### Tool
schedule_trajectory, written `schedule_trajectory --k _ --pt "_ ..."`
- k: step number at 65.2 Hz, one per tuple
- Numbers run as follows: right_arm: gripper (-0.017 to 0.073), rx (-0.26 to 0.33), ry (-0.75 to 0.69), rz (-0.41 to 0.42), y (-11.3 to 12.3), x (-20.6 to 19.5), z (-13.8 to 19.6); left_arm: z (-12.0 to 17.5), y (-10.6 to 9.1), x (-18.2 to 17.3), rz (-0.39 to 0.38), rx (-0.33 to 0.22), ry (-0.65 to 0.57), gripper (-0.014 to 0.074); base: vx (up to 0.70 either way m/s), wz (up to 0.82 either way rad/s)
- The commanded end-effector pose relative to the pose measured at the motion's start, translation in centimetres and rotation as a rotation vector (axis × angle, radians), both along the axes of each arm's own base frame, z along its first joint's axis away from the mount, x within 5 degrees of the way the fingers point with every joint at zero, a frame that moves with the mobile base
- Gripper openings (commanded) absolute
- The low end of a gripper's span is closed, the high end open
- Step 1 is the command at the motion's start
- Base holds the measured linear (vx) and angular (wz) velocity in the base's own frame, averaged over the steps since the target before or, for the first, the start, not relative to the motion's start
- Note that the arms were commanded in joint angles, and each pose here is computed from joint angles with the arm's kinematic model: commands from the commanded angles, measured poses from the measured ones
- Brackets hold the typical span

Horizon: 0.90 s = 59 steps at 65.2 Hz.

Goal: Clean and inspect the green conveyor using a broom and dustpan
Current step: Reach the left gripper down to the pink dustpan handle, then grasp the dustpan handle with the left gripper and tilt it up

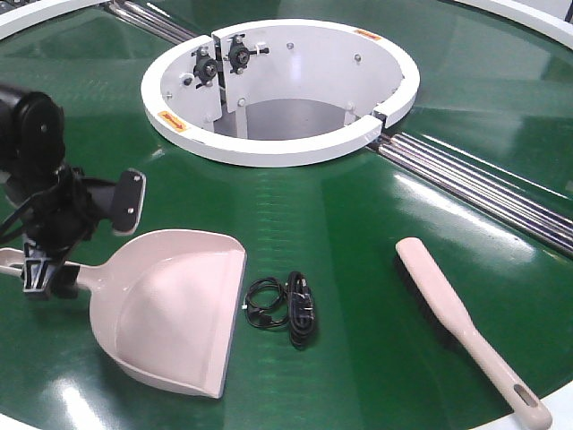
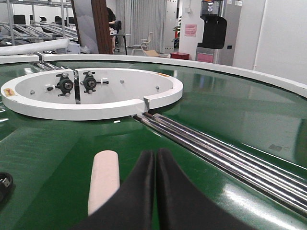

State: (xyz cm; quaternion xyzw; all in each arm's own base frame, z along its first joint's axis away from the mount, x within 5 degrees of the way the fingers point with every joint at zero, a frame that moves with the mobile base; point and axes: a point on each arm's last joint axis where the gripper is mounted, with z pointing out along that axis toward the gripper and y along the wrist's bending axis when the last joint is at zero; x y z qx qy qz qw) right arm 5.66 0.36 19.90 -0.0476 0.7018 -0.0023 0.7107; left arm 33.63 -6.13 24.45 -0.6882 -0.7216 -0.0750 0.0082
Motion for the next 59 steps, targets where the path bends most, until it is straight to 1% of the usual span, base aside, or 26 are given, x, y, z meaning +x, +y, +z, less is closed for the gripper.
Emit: schedule_trajectory --k 1,10,13,19,24,29,34,46,59 --pt "-0.0008 -0.007 -0.076 -0.003 0.0 -0.1 0.6 0.9 0.2 -0.8 -0.017 0.021 -0.024 0.0559 0.00 0.00" --pt "-0.0008 -0.007 -0.076 -0.003 0.0 -0.1 0.6 0.6 0.2 -0.5 -0.029 0.017 -0.056 0.0559 0.00 0.00" --pt "-0.0008 -0.007 -0.076 -0.003 0.0 -0.1 0.6 0.6 0.2 -0.4 -0.035 0.023 -0.073 0.0559 0.00 0.00" --pt "-0.0008 -0.007 -0.076 -0.003 0.0 -0.1 0.6 0.7 0.1 -0.2 -0.039 0.015 -0.097 0.0559 0.00 0.00" --pt "-0.0008 -0.007 -0.076 -0.003 0.0 -0.1 0.6 0.7 0.1 0.0 -0.063 0.013 -0.114 0.0559 0.00 0.00" --pt "-0.0008 -0.007 -0.076 -0.003 0.0 -0.1 0.6 0.7 0.1 0.0 -0.095 0.016 -0.109 0.0559 0.00 0.00" --pt "-0.0008 -0.007 -0.076 -0.003 0.0 -0.1 0.6 0.5 0.0 0.1 -0.110 0.019 -0.101 0.0559 0.00 0.00" --pt "-0.0008 -0.007 -0.078 -0.002 0.0 -0.1 0.6 -0.9 -0.1 0.6 -0.118 0.027 -0.063 0.0559 0.00 0.00" --pt "-0.0008 -0.007 -0.078 -0.002 0.0 -0.1 0.6 -1.7 -0.1 1.0 -0.125 0.033 -0.059 0.0547 0.00 0.00"
